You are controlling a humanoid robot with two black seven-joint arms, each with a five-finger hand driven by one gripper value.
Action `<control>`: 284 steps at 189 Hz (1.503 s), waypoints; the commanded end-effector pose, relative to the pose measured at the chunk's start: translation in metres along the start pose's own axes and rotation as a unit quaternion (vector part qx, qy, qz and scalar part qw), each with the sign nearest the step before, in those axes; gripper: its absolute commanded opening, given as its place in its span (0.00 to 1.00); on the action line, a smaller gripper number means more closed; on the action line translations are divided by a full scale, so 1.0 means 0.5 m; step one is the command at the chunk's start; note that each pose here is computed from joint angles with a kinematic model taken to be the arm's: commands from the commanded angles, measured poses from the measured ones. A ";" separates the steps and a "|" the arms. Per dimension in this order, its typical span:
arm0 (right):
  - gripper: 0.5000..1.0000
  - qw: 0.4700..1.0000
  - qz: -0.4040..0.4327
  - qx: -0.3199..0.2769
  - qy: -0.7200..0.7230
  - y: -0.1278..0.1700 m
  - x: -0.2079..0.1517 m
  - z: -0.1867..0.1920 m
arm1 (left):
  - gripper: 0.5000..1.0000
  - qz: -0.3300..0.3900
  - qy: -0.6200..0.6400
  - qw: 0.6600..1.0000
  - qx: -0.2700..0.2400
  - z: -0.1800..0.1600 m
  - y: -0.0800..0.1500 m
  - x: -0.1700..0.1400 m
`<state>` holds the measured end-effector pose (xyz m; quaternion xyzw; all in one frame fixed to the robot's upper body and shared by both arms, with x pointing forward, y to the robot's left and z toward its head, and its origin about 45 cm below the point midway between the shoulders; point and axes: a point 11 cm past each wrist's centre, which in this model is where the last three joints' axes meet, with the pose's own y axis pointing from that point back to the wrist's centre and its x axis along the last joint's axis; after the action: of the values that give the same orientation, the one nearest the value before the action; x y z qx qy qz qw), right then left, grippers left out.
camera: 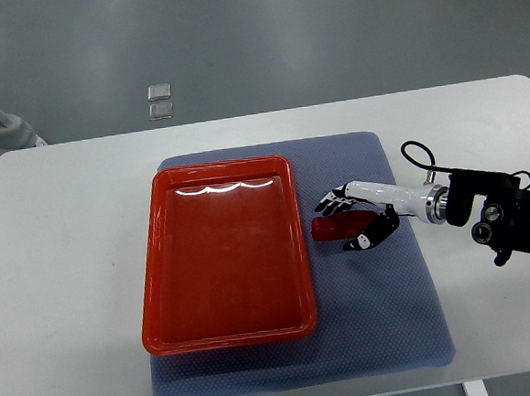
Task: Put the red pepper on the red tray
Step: 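Close the right hand's fingers around the red pepper, then lift the pepper with the right hand and carry it over the tray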
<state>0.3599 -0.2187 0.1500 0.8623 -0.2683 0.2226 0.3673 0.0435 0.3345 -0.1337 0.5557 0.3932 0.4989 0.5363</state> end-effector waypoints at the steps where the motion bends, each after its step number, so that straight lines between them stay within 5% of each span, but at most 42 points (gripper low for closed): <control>1: 0.31 1.000 -0.003 0.001 0.012 -0.001 -0.007 0.004 | 1.00 0.000 0.000 1.000 0.000 0.000 0.000 0.001; 22: 0.00 1.000 -0.004 -0.002 0.028 -0.007 -0.014 0.009 | 1.00 0.001 0.000 1.000 0.000 0.000 0.000 0.002; 72: 0.00 0.999 0.008 -0.012 0.045 0.002 0.009 0.020 | 1.00 0.002 0.000 1.000 0.000 0.000 0.000 0.003; 97: 0.00 0.997 0.038 -0.009 0.074 0.031 0.119 -0.011 | 1.00 0.002 0.001 1.000 0.000 0.000 0.000 0.003; 156: 0.00 0.995 0.045 0.052 0.077 0.037 0.256 -0.174 | 1.00 0.002 0.000 1.000 0.000 0.000 0.000 0.003; 194: 0.00 0.990 -0.001 0.087 0.107 -0.034 0.216 -0.278 | 1.00 0.003 0.000 1.000 0.000 -0.001 0.000 0.004; 243: 0.00 0.981 -0.054 0.115 0.150 -0.217 0.078 -0.423 | 1.00 0.003 0.001 1.000 0.000 0.000 0.000 0.004; 284: 0.00 0.991 -0.026 0.054 0.121 -0.236 0.096 -0.313 | 1.00 0.002 0.001 1.000 0.002 -0.004 0.000 0.003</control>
<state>0.4367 -0.0301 0.2359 0.8584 -0.1713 0.3457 0.3381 0.0431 0.3366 -0.1336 0.5568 0.3926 0.5006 0.5341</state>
